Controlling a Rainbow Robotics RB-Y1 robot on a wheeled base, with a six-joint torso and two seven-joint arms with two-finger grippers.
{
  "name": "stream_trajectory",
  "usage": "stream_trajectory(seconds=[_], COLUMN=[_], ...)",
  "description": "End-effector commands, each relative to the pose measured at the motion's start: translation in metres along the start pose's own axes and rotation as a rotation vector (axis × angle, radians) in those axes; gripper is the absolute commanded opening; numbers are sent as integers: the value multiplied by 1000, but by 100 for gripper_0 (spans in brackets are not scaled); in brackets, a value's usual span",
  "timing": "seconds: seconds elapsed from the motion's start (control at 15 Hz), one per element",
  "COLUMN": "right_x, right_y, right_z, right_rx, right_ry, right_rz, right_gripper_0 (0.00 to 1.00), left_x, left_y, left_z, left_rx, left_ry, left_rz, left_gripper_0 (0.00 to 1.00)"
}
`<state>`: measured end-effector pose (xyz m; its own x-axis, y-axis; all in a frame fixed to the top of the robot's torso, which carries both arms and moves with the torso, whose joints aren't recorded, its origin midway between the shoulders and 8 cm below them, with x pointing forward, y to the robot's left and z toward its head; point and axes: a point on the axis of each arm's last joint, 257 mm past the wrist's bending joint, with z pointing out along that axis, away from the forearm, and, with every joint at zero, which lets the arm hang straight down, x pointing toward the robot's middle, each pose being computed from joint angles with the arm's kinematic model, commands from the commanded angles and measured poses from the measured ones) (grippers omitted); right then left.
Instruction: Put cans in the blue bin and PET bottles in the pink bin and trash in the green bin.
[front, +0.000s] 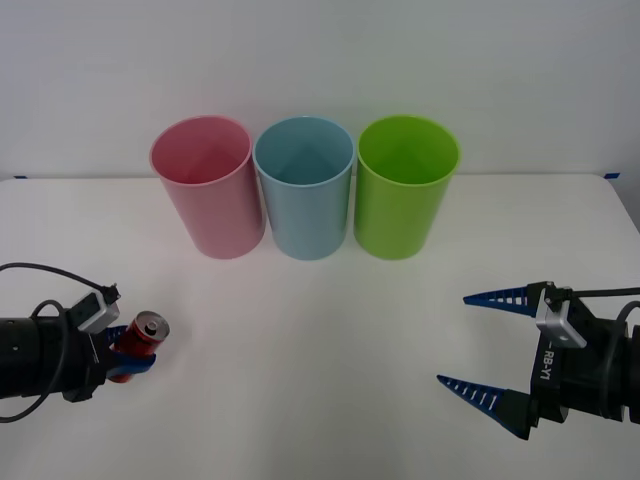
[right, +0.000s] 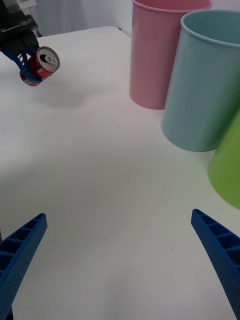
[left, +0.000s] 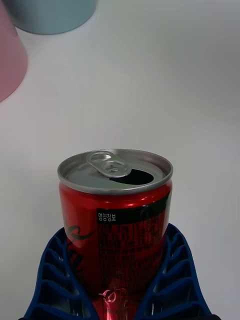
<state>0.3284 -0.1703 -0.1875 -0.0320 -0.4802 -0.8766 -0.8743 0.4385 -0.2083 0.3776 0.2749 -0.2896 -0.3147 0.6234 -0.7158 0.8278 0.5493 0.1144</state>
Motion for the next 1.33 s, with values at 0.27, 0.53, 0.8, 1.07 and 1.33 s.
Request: stream_trajectory(seconds=[0.27, 0.53, 0.8, 1.07, 1.33], right_x=[0, 0, 0, 0, 0], right_y=[0, 0, 0, 0, 0], right_z=[0, 0, 0, 0, 0], right_rx=[0, 0, 0, 0, 0], right_ry=[0, 0, 0, 0, 0], right_rz=[0, 0, 0, 0, 0], right_gripper_0=[100, 100, 100, 100, 100], left_x=[-70, -136, -185, -230, -252], left_y=[-20, -15, -15, -19, -4], left_z=[-6, -18, -35, -56, -71], left_rx=[34, 2, -12, -5, -69], left_ry=[-248, -406, -499, -609, -684], left_rz=[-36, -77, -157, -239, -241], left_gripper_0=[0, 0, 0, 0, 0])
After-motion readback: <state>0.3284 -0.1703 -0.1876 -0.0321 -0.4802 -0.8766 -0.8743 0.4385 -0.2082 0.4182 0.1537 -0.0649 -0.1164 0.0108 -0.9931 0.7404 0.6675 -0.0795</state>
